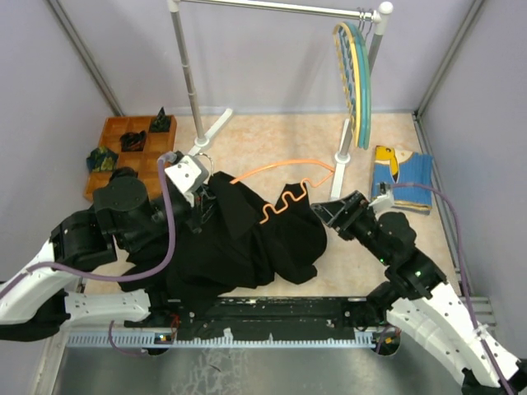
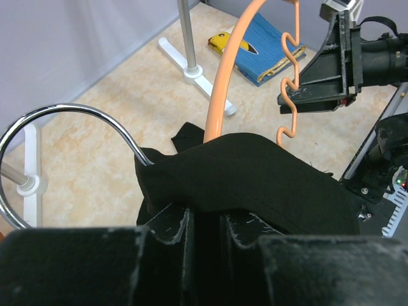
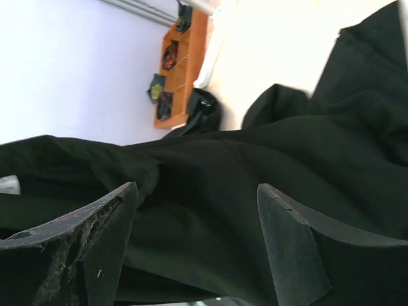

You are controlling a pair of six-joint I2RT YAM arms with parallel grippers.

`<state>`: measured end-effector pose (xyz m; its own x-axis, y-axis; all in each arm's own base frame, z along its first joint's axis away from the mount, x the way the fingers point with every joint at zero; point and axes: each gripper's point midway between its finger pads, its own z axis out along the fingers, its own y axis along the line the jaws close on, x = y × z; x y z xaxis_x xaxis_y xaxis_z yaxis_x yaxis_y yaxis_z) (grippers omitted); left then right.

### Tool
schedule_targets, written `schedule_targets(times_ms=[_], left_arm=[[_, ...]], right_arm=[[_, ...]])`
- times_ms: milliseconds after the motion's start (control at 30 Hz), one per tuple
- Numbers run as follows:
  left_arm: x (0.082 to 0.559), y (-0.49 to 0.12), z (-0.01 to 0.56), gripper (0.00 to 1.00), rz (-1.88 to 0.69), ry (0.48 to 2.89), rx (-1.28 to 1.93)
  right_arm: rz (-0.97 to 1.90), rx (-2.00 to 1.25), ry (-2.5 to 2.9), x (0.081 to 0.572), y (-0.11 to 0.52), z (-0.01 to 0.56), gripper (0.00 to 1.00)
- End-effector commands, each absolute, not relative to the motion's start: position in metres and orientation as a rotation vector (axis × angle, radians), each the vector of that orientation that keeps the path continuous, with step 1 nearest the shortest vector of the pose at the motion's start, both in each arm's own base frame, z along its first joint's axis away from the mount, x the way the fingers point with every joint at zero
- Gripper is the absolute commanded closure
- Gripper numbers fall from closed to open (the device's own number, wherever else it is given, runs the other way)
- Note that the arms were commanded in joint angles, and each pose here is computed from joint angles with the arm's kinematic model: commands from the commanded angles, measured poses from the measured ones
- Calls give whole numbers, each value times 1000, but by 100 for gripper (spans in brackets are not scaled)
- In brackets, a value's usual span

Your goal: Place the shirt on the hanger

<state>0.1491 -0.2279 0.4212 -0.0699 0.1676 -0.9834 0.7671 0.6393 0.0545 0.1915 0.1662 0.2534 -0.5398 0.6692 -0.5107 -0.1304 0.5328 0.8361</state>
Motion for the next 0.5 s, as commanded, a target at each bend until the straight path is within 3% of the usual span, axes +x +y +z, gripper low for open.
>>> schedule_targets(times_ms=[0, 467], left_arm=[[150, -235, 441, 100, -633, 1520, 761], [149, -245, 440, 100, -651, 1514, 781]], right_arm=[[1441, 499, 1679, 190, 195, 309, 23], [1512, 792, 1670, 194, 255, 270, 27]])
